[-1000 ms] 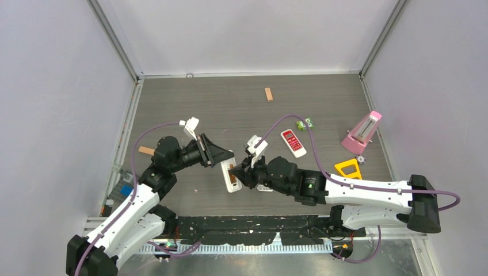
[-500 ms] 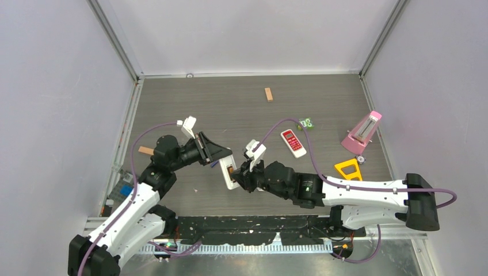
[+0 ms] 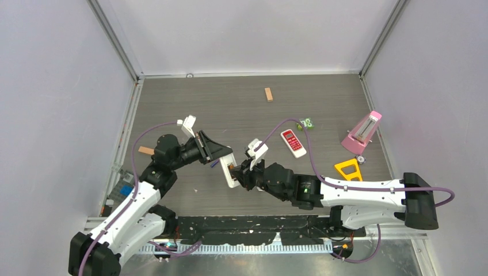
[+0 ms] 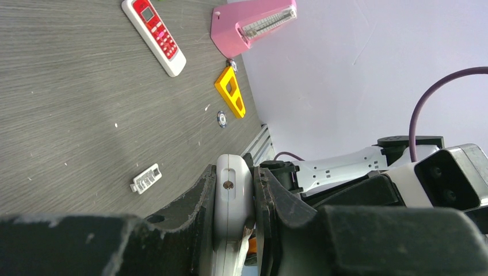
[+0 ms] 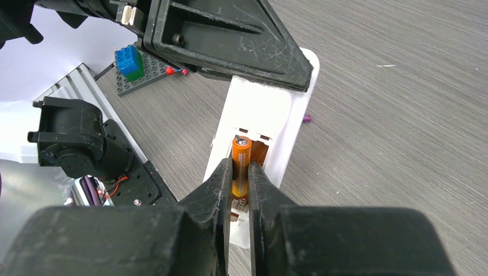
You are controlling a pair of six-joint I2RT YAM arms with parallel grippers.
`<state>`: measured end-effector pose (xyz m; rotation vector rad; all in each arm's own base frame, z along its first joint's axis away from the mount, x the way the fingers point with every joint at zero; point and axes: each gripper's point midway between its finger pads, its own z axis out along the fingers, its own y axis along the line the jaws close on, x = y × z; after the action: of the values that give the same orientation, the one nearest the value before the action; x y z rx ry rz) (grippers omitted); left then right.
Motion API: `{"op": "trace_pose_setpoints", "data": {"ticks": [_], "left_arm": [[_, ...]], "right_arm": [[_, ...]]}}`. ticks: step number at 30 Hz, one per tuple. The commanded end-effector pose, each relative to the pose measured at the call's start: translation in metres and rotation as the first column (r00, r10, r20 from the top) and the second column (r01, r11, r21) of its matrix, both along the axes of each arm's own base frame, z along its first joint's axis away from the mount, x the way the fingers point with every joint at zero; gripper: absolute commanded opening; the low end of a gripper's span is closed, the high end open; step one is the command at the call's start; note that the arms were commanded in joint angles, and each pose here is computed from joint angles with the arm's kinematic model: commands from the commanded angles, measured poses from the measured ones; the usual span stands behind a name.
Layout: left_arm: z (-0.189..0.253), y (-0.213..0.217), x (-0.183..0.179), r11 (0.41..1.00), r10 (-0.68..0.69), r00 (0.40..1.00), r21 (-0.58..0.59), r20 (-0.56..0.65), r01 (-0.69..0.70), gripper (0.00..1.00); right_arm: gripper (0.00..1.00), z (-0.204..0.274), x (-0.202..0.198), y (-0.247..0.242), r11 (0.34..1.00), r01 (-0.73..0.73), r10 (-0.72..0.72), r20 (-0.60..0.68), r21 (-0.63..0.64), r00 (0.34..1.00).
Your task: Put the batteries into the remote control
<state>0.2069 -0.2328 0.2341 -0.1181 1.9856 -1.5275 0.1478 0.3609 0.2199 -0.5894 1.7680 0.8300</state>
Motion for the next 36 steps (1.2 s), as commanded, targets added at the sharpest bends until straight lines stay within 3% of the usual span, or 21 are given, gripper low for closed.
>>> {"op": "trace_pose_setpoints", "data": {"ticks": [1, 19, 26, 36], "left_arm": [[0.02, -0.005, -0.007, 0.997, -0.059, 0.997, -0.048, 0.057, 0.061, 0.0], [0.022, -0.002, -0.006, 0.997, -0.048, 0.998, -0.056, 0.046, 0.051, 0.0], [0.022, -0.002, -0.006, 0.997, -0.048, 0.998, -0.058, 0.048, 0.051, 0.0], [0.007, -0.002, -0.003, 0.998, -0.047, 0.999, -0.03, 0.026, 0.047, 0.0]], "right_arm": [[0.05, -0.008, 0.014, -0.01, 0.995, 0.085, -0.083, 0.041, -0.043, 0.996], [0.06, -0.049, 0.008, -0.013, 0.981, 0.054, -0.042, 0.068, -0.188, 0.997], [0.17, -0.052, 0.003, -0.011, 0.984, 0.035, -0.029, 0.038, -0.175, 0.999], [0.39, -0.018, 0.002, -0.012, 0.996, 0.042, -0.04, 0.025, -0.083, 0.999]]}}
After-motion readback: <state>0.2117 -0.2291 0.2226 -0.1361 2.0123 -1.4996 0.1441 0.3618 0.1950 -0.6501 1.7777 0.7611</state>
